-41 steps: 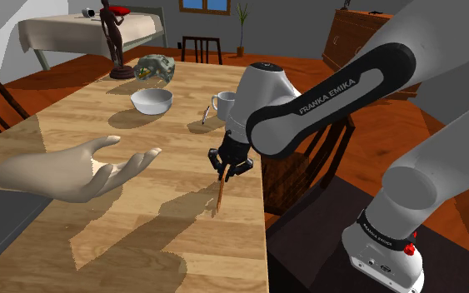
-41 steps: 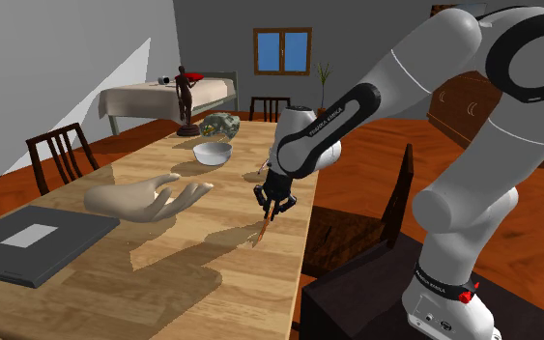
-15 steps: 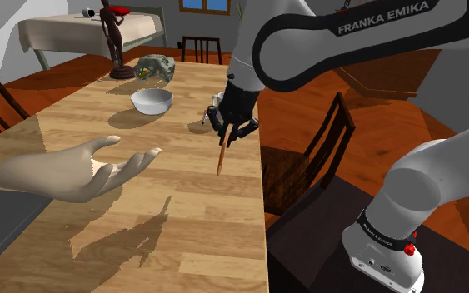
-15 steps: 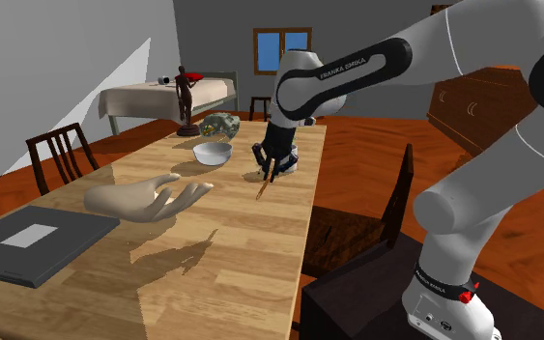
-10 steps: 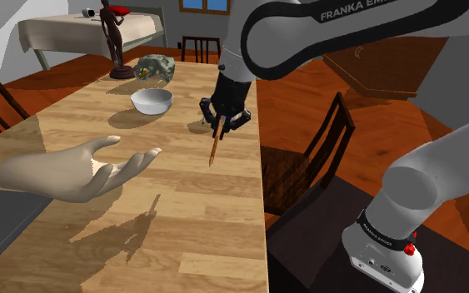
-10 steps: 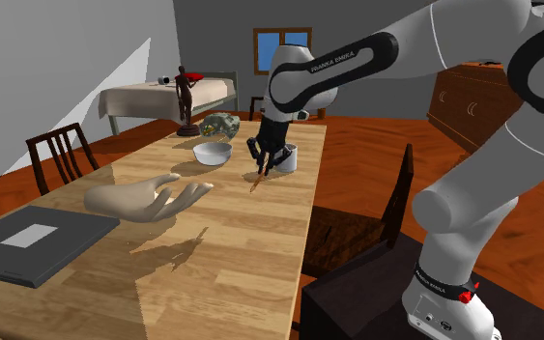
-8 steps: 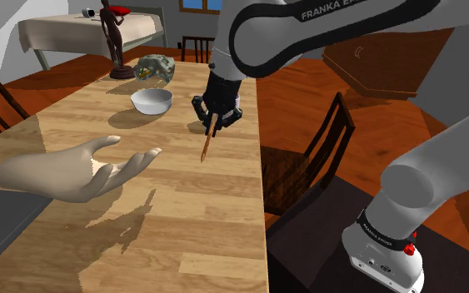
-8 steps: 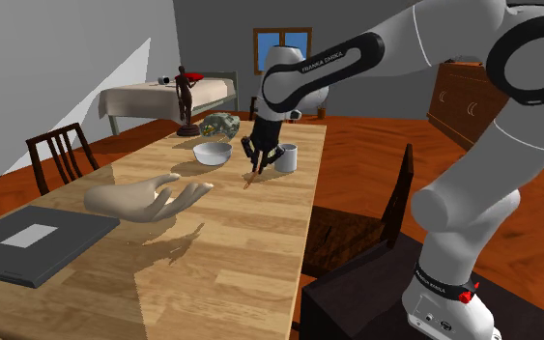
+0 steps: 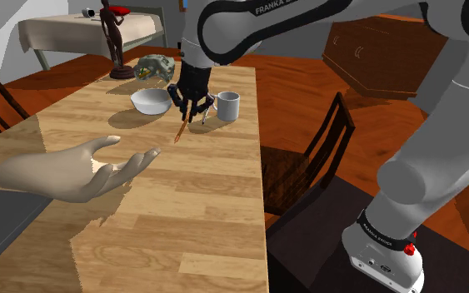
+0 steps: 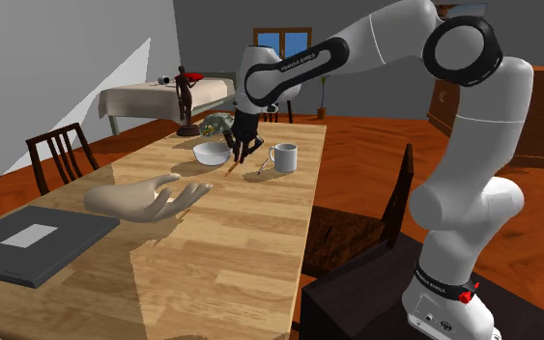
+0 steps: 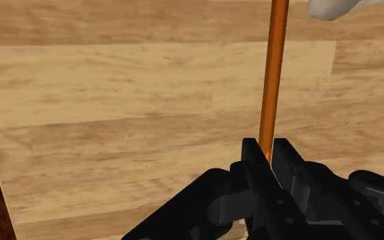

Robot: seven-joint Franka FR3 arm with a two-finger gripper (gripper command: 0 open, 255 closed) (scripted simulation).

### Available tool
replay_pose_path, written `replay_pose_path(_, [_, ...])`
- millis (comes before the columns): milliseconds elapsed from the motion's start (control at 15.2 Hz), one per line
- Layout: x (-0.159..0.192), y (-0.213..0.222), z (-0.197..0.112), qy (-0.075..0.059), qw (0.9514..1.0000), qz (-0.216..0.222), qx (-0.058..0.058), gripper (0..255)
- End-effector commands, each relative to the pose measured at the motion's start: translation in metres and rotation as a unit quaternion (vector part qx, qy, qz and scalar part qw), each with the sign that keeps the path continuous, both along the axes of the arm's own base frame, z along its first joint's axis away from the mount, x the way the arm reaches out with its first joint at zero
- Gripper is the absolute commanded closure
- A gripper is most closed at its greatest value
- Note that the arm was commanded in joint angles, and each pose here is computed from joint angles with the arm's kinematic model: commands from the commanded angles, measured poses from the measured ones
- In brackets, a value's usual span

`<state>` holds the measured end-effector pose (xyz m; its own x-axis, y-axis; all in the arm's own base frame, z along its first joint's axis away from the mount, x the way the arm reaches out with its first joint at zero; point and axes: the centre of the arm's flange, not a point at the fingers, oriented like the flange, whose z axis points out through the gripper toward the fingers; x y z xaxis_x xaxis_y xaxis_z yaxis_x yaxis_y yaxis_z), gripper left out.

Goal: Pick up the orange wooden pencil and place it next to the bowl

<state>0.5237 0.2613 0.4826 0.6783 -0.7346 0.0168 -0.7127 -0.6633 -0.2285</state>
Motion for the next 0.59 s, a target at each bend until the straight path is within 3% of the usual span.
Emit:
replay_pose_path(0, [0.029,0.002,0.0,-0.001,1.0,-0.001,-0.001,255])
replay_pose_path(528, [0.134,0.012,0.0,-0.001,1.0,-0.001,-0.001,255])
